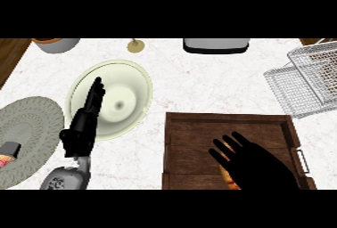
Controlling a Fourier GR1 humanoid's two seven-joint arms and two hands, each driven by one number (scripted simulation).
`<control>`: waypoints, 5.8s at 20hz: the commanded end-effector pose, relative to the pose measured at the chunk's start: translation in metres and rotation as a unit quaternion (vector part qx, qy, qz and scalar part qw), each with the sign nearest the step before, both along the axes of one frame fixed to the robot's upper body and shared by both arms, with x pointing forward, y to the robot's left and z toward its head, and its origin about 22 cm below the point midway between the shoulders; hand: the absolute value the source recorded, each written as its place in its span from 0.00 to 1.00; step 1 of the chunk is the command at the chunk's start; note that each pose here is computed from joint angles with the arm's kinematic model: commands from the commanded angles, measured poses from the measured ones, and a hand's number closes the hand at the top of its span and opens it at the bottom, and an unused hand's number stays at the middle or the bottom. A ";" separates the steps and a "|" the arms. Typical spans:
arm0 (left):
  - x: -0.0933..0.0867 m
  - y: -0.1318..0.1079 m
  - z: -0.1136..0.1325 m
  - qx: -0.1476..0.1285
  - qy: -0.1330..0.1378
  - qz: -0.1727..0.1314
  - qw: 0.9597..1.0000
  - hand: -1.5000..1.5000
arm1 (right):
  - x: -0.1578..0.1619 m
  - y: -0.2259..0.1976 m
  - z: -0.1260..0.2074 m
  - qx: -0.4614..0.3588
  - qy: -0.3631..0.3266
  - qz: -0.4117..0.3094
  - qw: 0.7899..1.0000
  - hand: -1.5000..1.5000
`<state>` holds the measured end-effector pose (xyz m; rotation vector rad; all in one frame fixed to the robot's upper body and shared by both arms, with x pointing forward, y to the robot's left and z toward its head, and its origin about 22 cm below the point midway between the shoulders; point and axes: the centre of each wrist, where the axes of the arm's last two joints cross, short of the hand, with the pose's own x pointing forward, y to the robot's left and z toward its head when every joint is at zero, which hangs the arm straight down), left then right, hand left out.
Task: Pick the croissant from the tray and place it in the tiered basket
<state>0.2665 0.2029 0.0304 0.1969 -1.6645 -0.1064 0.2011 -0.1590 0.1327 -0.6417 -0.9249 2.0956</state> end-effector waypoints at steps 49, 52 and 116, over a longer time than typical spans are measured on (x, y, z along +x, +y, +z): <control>-0.005 -0.007 0.004 0.001 0.001 0.001 1.000 0.50 | 0.010 -0.051 -0.113 0.027 -0.082 0.016 0.996 1.00; -0.007 0.005 -0.006 -0.013 0.009 0.003 1.000 0.50 | 0.029 -0.097 -0.116 0.021 -0.087 -0.139 0.986 1.00; 0.004 -0.006 0.004 -0.004 0.003 -0.017 1.000 0.50 | 0.155 -0.313 0.100 0.333 -0.268 -0.470 0.772 0.00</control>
